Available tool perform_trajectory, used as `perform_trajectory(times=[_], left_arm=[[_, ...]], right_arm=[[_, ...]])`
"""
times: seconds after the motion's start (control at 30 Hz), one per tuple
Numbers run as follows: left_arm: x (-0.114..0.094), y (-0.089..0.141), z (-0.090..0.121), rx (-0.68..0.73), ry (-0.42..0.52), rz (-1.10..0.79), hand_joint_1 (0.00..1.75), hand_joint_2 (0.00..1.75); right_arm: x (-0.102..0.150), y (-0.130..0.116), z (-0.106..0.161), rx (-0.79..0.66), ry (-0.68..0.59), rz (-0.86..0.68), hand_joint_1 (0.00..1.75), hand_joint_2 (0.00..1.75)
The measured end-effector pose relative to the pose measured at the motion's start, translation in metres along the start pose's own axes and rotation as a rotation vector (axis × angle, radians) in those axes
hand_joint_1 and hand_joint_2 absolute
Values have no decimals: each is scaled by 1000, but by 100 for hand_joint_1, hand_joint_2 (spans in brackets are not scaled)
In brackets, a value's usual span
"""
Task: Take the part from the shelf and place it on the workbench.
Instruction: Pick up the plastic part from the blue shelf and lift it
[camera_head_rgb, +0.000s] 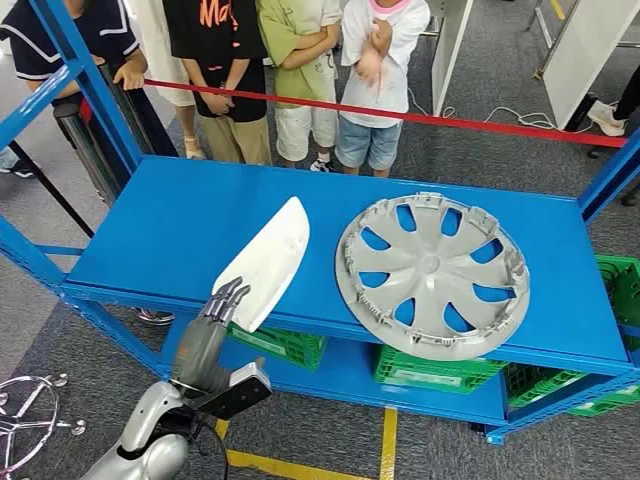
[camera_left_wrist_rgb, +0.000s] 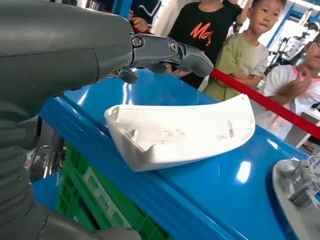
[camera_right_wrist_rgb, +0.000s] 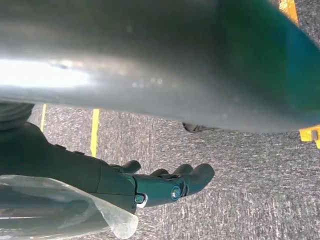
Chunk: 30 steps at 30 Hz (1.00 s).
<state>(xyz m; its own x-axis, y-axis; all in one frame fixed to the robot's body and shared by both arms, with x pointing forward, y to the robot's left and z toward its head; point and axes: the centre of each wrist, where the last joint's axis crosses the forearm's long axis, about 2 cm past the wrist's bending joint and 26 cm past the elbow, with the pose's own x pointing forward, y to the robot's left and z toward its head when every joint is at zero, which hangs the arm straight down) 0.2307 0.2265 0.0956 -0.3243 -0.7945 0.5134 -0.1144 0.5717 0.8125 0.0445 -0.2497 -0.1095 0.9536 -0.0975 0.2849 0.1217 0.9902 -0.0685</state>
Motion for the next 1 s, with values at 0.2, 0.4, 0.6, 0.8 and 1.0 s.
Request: perform_trajectory(times=[0.2, 0.4, 0.6, 0.8, 1.0], left_arm=[[-1, 1, 0, 3, 10, -7, 0, 175], [-9, 3, -9, -3, 31, -26, 0, 175], [-15, -3, -40, -54, 27, -36, 0, 175], [-9, -18, -75, -109, 0, -37, 0, 175], [-1, -28, -80, -138, -11, -28, 3, 175]], right_arm=[[0, 0, 0, 0, 1, 2, 0, 0], [0, 0, 0, 8, 0, 17, 0, 0], [2, 1, 0, 24, 1, 50, 0, 0], [8, 2, -1, 35, 0, 73, 0, 0], [9, 3, -1, 39, -2, 84, 0, 0]])
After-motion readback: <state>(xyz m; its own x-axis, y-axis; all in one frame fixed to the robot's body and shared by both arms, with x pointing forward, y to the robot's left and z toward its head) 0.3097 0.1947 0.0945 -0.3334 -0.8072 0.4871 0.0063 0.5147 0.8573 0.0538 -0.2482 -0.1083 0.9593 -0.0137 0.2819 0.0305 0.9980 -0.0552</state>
